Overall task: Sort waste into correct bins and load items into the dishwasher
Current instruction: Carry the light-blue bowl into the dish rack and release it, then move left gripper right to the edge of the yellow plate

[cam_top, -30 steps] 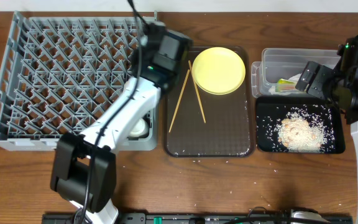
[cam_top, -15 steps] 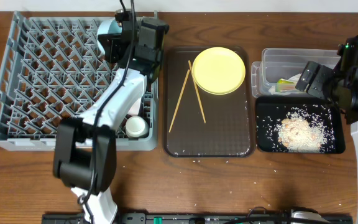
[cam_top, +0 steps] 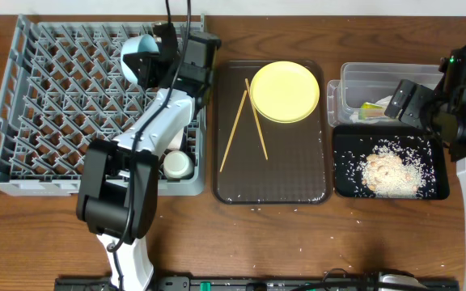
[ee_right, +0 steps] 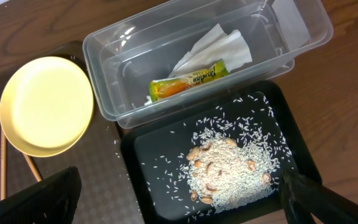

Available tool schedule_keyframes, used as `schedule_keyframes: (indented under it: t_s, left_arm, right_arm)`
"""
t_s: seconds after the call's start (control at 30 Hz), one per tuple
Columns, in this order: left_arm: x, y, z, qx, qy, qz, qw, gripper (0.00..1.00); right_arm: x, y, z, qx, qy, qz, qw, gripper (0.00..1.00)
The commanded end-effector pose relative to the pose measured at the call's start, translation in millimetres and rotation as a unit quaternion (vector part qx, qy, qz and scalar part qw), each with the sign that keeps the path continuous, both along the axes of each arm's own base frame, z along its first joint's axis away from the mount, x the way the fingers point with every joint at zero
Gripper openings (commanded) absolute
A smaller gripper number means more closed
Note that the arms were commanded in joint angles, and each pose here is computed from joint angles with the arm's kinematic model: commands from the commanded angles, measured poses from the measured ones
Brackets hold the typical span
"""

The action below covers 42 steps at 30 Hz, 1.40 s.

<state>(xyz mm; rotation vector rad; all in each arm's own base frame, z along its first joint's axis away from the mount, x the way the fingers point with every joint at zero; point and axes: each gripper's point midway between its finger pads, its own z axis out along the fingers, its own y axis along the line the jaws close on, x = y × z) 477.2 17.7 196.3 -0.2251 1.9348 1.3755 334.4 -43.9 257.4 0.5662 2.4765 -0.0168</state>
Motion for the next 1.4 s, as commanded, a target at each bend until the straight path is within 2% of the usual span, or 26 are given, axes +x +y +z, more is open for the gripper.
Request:
schedule_keyframes:
  t_s: [0.0,0.5,0.67,0.8,0.97,1.37]
  left_arm:
    - [-2.5,-9.5,-19.7,0.019,0.022,-0.001,1.000,0.07]
    - [-2.6,-36.4,-40.5,0.032,0.054,-0.030,0.998,0.07]
    - [-6.9,-44.2,-44.0,0.042,0.077,-0.040,0.995,0.27]
    - [-7.7,-47.0,-44.3,0.044,0.080,-0.043,0.995,0.38]
    - [-7.0,-52.4,-46.1,0.040,0.082,-0.052,0.994,0.41]
    - [0.1,-81.7,-86.8,-0.071,0.128,-0.140,0.979,0.49]
  right_arm:
    - [0.0,-5.5,-0.7,-0.003,0.001,-0.014,1.000,0.99]
    - [0.1,-5.5,-0.6,-0.003,0.001,-0.014,1.000,0.99]
    - [0.1,-5.5,-0.7,-0.003,0.001,-0.014,1.000,0.99]
    - [0.1,-5.5,-0.7,-0.003,0.001,-0.014,1.000,0.99]
    - [0.1,-5.5,-0.7,-0.003,0.001,-0.014,1.000,0.99]
    - [0.1,-5.5,-0.7,-0.003,0.001,-0.014,1.000,0.99]
